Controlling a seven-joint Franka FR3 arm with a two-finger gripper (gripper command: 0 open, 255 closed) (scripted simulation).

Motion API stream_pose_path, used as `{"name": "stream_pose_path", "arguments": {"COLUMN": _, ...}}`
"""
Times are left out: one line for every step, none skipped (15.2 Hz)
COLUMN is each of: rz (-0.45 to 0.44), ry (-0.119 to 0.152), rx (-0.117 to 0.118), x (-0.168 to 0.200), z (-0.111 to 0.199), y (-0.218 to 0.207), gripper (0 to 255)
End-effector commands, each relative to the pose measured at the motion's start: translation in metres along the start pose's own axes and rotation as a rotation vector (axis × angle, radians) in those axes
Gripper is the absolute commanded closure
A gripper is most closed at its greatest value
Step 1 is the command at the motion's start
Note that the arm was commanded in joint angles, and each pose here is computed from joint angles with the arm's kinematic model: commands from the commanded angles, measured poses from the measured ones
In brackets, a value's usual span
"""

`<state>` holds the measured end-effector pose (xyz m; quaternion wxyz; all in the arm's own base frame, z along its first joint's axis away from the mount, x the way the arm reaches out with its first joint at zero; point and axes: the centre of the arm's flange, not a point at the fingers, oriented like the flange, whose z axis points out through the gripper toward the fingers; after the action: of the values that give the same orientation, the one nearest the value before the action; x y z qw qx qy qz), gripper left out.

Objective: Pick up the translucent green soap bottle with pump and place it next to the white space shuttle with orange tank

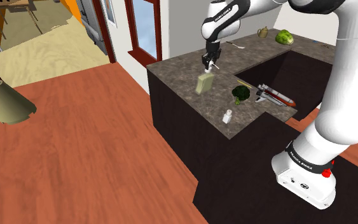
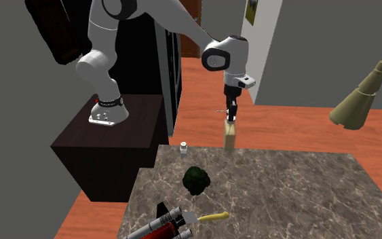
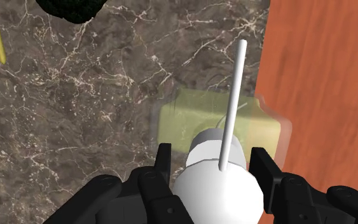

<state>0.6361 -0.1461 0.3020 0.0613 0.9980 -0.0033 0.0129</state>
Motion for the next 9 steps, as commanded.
{"name": "stream_pose_path", "arguments": {"rz": 0.000, "ry": 0.000, "rx": 0.000, "x": 0.002, "z": -0.011, "y": 0.002, "gripper": 255}}
{"name": "stream_pose_path", "arguments": {"rz": 0.000, "ry": 0.000, "rx": 0.000, "x": 0.002, "z": -0.016, "y": 0.003, "gripper": 255}}
{"name": "stream_pose_path", "arguments": {"rz": 0.000, "ry": 0.000, "rx": 0.000, "x": 0.002, "z": -0.021, "y": 0.004, "gripper": 255}}
{"name": "stream_pose_path", "arguments": {"rz": 0.000, "ry": 0.000, "rx": 0.000, "x": 0.002, "z": -0.027, "y": 0.004, "gripper": 255}}
{"name": "stream_pose_path", "arguments": {"rz": 0.000, "ry": 0.000, "rx": 0.000, "x": 0.002, "z": -0.032, "y": 0.005, "gripper": 255}}
{"name": "stream_pose_path", "arguments": {"rz": 0.000, "ry": 0.000, "rx": 0.000, "x": 0.002, "z": -0.037, "y": 0.006, "gripper": 255}}
{"name": "stream_pose_path", "arguments": {"rz": 0.000, "ry": 0.000, "rx": 0.000, "x": 0.002, "z": -0.042, "y": 0.006, "gripper": 255}}
{"name": "stream_pose_path", "arguments": {"rz": 0.000, "ry": 0.000, "rx": 0.000, "x": 0.003, "z": -0.047, "y": 0.007, "gripper": 255}}
{"name": "stream_pose_path", "arguments": {"rz": 0.000, "ry": 0.000, "rx": 0.000, "x": 0.003, "z": -0.053, "y": 0.008, "gripper": 255}}
